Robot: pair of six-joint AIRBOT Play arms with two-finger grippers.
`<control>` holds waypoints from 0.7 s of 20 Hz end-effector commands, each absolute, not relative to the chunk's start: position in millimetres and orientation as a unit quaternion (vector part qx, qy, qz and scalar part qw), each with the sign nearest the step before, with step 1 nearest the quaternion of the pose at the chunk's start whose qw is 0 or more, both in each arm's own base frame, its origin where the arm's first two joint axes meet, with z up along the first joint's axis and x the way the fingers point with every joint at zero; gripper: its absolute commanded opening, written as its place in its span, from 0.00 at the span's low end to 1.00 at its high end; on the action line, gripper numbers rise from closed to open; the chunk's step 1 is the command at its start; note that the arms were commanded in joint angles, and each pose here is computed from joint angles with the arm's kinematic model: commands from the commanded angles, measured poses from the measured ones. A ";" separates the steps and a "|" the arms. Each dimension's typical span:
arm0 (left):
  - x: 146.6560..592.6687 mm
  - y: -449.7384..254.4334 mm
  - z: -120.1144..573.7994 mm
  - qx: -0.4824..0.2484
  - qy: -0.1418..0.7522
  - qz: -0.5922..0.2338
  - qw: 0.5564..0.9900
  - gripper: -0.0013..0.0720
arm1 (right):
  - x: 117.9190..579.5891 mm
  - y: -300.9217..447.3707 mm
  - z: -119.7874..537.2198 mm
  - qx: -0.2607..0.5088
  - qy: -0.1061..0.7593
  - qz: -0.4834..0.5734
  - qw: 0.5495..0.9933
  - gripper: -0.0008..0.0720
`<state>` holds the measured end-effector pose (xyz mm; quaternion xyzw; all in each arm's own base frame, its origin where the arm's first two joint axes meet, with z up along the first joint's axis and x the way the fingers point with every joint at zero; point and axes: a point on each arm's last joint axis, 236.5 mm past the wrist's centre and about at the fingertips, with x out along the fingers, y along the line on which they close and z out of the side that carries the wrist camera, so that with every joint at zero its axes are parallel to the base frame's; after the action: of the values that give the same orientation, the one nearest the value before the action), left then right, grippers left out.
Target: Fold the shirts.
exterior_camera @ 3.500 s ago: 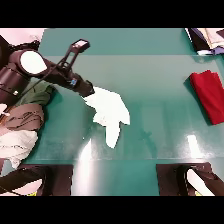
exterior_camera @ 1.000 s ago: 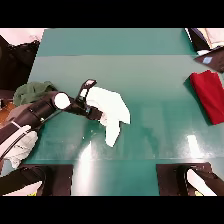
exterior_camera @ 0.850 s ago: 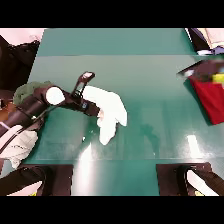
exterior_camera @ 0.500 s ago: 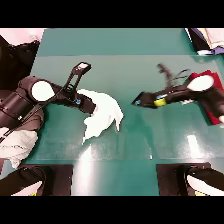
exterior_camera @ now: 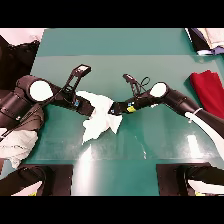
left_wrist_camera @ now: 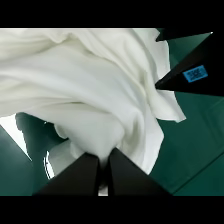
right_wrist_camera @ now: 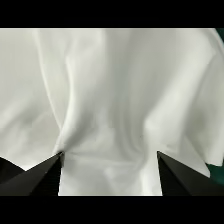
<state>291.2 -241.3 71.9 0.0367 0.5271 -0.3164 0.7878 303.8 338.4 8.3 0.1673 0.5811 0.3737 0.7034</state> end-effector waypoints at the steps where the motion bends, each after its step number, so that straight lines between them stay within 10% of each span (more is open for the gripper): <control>1: 290.3 -240.6 72.0 0.038 0.529 -0.316 0.787 0.06 | 308.4 350.3 13.8 0.165 0.568 0.380 0.711 0.91; 5: 290.1 -240.6 72.0 0.037 0.529 -0.316 0.787 0.06 | 304.6 365.5 2.4 0.171 0.572 0.381 0.706 0.89; 9: 289.2 -240.3 71.5 0.038 0.531 -0.316 0.785 0.06 | 307.4 365.6 -8.2 0.164 0.574 0.375 0.709 0.04; 14: 296.8 -224.6 97.6 0.071 0.503 -0.302 0.806 0.06 | 329.2 329.3 49.3 0.188 0.529 0.376 0.738 0.04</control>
<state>291.3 -236.5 81.2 0.0472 0.5203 -0.3143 0.7926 321.2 349.6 19.4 0.1780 0.5496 0.3741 0.7255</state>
